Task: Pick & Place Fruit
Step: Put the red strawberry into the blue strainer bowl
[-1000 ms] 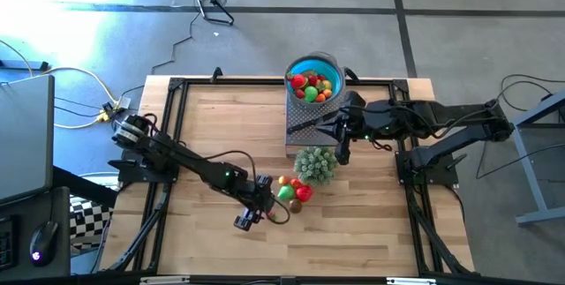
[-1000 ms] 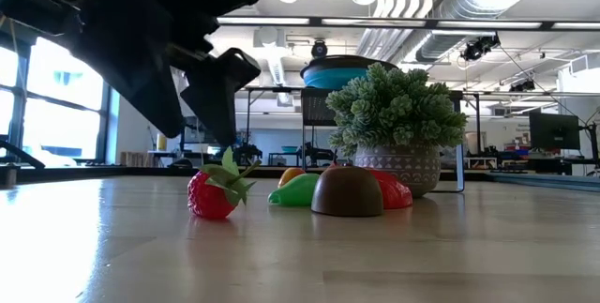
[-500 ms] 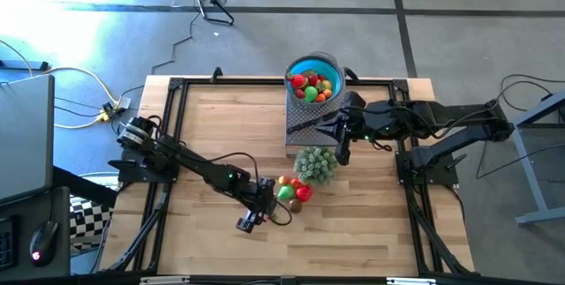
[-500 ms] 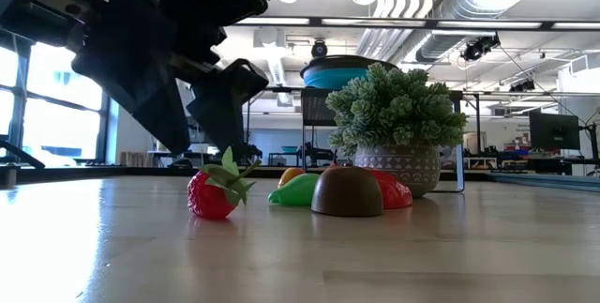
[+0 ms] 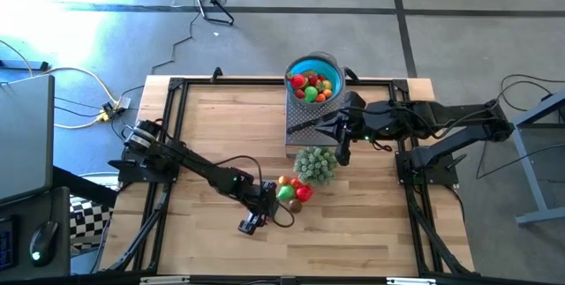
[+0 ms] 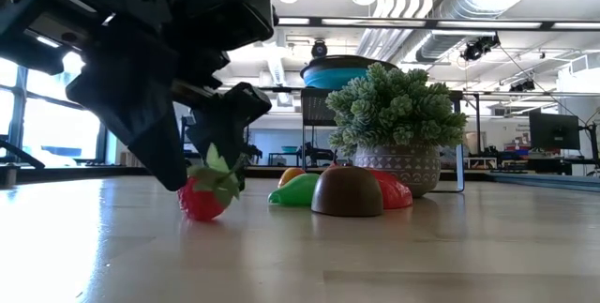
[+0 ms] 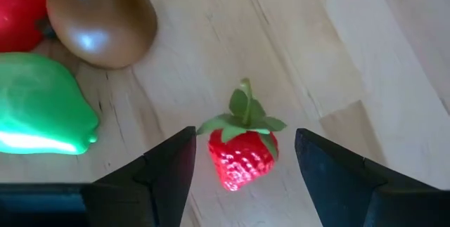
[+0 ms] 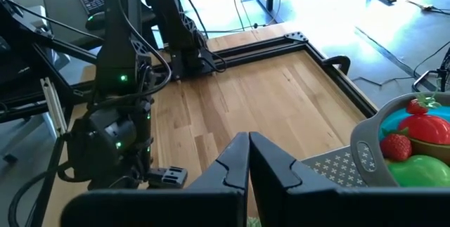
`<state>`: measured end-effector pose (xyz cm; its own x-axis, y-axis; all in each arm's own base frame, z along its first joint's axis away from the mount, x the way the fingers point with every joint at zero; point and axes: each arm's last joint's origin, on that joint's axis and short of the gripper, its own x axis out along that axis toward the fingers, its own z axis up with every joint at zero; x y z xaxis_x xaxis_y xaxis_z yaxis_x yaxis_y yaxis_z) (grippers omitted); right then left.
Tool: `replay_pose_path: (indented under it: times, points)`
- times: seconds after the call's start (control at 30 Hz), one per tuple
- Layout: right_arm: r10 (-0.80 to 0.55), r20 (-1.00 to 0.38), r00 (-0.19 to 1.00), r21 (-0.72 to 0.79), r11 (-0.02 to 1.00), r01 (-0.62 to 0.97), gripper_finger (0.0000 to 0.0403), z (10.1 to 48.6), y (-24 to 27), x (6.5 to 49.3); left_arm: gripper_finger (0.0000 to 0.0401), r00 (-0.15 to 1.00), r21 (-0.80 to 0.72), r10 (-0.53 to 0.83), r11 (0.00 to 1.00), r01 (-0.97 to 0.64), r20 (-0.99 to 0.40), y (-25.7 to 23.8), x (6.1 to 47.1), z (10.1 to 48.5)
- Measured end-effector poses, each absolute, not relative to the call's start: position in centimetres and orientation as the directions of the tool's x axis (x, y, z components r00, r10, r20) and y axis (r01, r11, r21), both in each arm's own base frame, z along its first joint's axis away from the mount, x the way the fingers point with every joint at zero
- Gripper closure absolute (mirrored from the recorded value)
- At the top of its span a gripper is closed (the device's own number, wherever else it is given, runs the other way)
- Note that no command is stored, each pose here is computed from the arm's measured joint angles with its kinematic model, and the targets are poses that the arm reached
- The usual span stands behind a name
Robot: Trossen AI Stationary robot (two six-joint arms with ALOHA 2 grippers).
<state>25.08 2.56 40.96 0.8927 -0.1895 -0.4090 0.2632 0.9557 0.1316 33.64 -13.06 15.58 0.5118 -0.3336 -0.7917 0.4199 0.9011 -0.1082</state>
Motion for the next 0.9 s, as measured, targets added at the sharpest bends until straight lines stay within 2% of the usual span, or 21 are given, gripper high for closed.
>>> replay_pose_path:
  times: [0.5,0.9]
  points:
    - [-0.190,-0.409,0.893,0.127,0.957,0.262,0.0398,41.0,2.6,25.1,0.0164,0.514,-0.070,-0.294,0.909,0.411,-0.806,-13.0,33.8,14.9]
    - [-0.186,-0.412,0.892,0.125,0.958,0.258,0.0398,40.9,2.6,25.1,0.0164,0.525,-0.112,-0.320,0.914,0.390,-0.788,-13.2,34.3,14.3]
